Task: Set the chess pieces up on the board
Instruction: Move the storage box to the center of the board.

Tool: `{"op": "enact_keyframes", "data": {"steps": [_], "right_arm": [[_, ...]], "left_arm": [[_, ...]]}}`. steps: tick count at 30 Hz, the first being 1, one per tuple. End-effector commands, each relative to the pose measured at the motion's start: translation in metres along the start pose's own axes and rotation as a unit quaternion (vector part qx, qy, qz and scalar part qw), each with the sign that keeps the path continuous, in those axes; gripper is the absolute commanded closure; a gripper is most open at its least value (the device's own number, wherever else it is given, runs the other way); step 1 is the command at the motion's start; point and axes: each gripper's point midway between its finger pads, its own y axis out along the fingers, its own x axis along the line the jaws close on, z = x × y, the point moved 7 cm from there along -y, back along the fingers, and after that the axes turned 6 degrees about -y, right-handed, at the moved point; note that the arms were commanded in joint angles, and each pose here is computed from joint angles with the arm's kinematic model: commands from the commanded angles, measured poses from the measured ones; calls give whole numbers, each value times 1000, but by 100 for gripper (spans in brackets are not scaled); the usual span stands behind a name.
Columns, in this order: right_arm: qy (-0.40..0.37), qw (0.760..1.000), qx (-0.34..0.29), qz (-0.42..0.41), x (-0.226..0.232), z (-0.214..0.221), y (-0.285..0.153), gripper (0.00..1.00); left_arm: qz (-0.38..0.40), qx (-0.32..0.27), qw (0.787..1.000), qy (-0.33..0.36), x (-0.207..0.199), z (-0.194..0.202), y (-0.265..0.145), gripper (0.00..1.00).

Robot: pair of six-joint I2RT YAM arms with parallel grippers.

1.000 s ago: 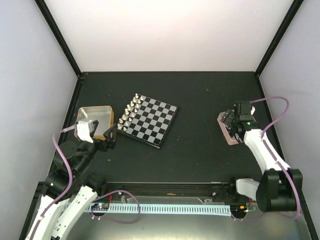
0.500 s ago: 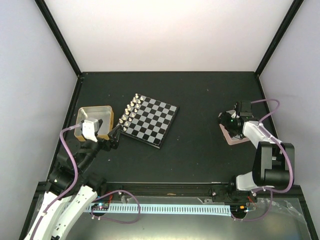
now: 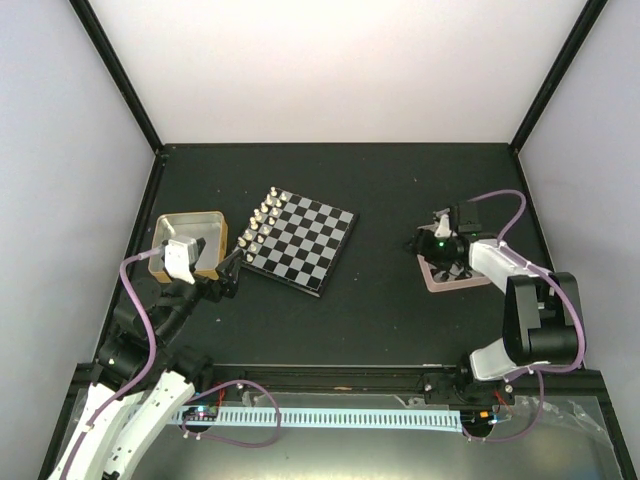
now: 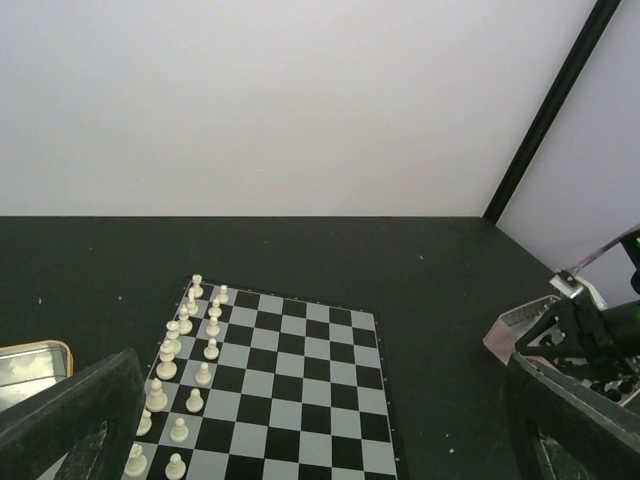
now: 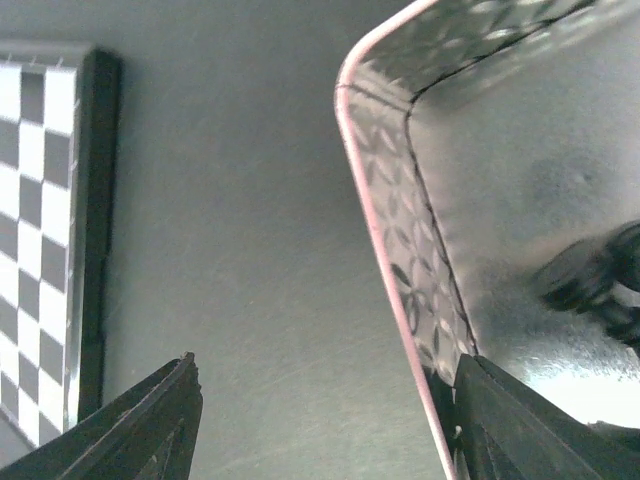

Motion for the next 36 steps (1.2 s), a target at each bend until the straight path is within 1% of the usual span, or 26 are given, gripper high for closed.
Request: {"op": "enact_keyframes", "data": {"steps": [1, 8, 19, 24, 27, 30, 34, 36], "right_arm": [[-65, 997, 24, -42, 35, 6, 5, 31], [-133, 987, 72, -59, 78, 34, 23, 32], [-195, 969, 119, -95, 125, 70, 34, 39], [-203, 963, 137, -114, 138, 79, 38, 41], [-203, 967, 114, -105, 142, 71, 31, 41], [-199, 975, 56, -85, 146, 57, 14, 40], [-170, 985, -40, -13, 135, 40, -12, 41], [-155, 985, -67, 25, 123, 37, -19, 44]], "left_arm": [[3, -6, 1000, 6, -1, -3, 2, 1], [2, 0, 1000, 4, -1, -1, 4, 1], [0, 12, 1000, -9, 0, 1, 10, 1], [24, 32, 999, -7, -5, 5, 16, 1], [56, 52, 997, -2, -12, 9, 20, 1], [83, 76, 994, -1, -17, 14, 27, 1], [100, 116, 988, -21, -22, 19, 44, 3], [114, 135, 984, -34, -25, 22, 54, 7]]}}
